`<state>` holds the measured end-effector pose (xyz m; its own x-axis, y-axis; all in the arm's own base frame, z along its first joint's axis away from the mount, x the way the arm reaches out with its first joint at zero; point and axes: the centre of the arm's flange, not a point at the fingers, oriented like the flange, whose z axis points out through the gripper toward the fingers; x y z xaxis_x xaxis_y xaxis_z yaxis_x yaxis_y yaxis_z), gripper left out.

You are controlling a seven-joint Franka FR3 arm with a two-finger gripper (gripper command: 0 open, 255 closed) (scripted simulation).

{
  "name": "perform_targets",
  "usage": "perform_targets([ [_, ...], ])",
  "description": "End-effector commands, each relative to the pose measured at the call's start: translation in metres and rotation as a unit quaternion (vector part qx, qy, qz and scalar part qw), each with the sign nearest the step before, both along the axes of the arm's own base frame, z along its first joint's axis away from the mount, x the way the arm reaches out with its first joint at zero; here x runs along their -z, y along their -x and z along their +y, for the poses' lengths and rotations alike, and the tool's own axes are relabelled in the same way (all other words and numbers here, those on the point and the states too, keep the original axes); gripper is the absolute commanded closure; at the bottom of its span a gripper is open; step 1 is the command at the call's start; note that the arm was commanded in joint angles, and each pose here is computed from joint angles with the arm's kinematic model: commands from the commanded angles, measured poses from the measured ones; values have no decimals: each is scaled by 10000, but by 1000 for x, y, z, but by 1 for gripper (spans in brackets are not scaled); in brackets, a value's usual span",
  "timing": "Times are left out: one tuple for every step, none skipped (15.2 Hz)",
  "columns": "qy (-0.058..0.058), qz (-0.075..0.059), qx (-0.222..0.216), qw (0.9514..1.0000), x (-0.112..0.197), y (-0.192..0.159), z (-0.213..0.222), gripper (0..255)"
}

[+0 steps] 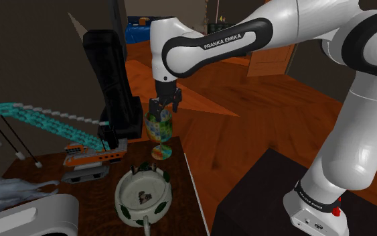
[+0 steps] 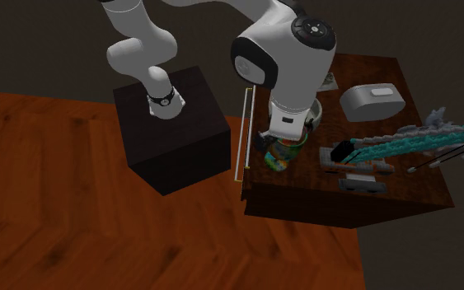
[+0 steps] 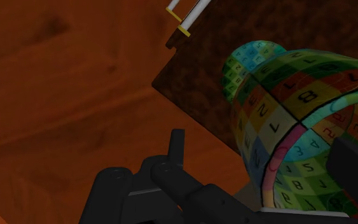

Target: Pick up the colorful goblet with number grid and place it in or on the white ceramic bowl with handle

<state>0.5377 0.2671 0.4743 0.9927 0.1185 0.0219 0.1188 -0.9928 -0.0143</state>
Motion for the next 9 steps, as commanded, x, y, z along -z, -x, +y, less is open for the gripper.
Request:
perform_targets([
  [0, -2, 0, 10000, 1, 0, 0, 0],
  [0, -2, 0, 10000, 1, 0, 0, 0],
  [0, -2, 0, 10000, 1, 0, 0, 0],
  [0, -2, 0, 10000, 1, 0, 0, 0],
  [0, -1, 0, 10000, 1, 0, 0, 0],
  [0, -1, 0, 10000, 1, 0, 0, 255],
  [0, -1, 0, 10000, 1, 0, 0, 255],
  [0, -1, 0, 10000, 1, 0, 0, 255],
  [0, -1, 0, 10000, 1, 0, 0, 255],
])
